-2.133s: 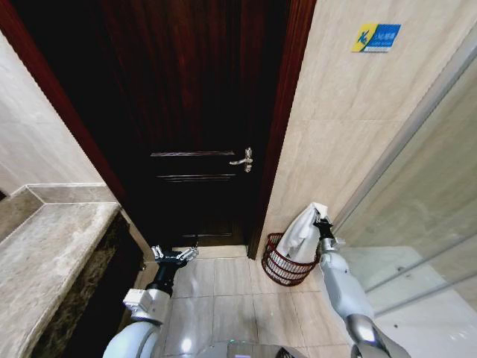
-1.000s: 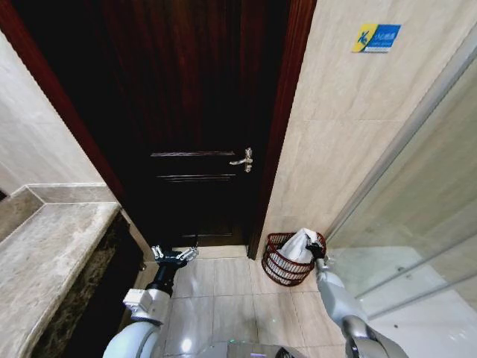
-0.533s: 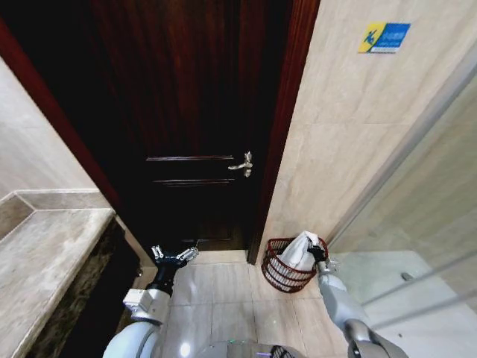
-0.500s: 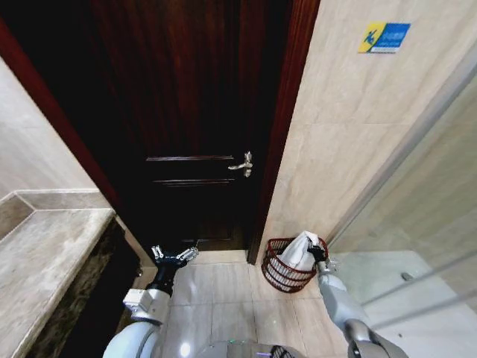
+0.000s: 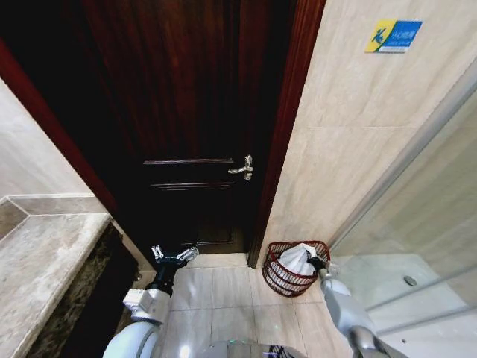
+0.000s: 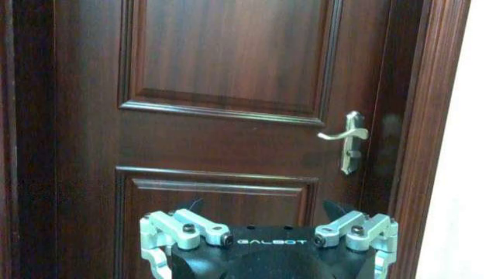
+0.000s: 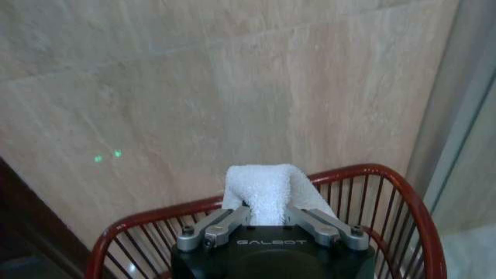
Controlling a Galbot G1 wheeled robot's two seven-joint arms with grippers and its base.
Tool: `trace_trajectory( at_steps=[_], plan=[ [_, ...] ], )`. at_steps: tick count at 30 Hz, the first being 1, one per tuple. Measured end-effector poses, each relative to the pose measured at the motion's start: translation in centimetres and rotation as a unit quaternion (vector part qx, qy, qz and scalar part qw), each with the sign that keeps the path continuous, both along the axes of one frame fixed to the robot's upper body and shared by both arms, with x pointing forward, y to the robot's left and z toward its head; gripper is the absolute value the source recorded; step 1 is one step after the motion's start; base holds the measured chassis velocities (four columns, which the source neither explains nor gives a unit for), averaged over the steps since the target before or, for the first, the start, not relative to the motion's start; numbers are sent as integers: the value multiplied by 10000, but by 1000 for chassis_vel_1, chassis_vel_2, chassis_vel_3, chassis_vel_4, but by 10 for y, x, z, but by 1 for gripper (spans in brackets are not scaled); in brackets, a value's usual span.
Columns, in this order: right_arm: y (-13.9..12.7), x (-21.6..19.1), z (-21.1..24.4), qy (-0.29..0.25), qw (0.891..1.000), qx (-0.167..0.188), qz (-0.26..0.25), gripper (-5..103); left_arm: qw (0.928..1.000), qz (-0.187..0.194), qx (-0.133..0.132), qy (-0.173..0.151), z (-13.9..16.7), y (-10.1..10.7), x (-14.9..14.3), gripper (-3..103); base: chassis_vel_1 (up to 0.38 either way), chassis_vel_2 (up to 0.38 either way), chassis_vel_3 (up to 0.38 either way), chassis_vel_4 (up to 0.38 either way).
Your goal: Discard the used towel into the hamper.
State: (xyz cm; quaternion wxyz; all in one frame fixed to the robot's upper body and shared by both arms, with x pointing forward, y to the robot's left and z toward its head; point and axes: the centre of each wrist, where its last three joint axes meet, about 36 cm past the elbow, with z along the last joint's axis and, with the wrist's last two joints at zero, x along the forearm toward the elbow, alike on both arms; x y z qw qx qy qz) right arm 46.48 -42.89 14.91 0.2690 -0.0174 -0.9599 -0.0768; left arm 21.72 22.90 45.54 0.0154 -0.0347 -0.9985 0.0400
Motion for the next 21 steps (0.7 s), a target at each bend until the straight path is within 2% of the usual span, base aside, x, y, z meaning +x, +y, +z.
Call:
trace_trajectory(
  at_steps=[5, 8, 12, 14, 16, 21],
  plan=[
    [-3, 21, 14, 320, 9994, -22, 103, 6, 10000, 0, 0, 0, 0, 0, 0, 100, 0, 0, 0, 0],
    [7, 30, 17, 480, 9985, -64, 251, 6, 10000, 0, 0, 0, 0, 0, 0, 100, 0, 0, 0, 0],
    [53, 28, -1, 727, 9953, -22, 636, 6, 10000, 0, 0, -1, 0, 0, 0, 100, 0, 0, 0, 0],
    [59, 26, -4, 741, 9950, 7, 671, 6, 10000, 0, 0, 0, 0, 0, 0, 100, 0, 0, 0, 0],
    [77, 21, -11, 749, 9934, 97, 863, 6, 10000, 0, 0, 0, 0, 0, 0, 100, 0, 0, 0, 0],
    [75, 17, -15, 817, 9927, 81, 880, 6, 10000, 0, 0, 0, 0, 0, 0, 100, 0, 0, 0, 0]
  ],
)
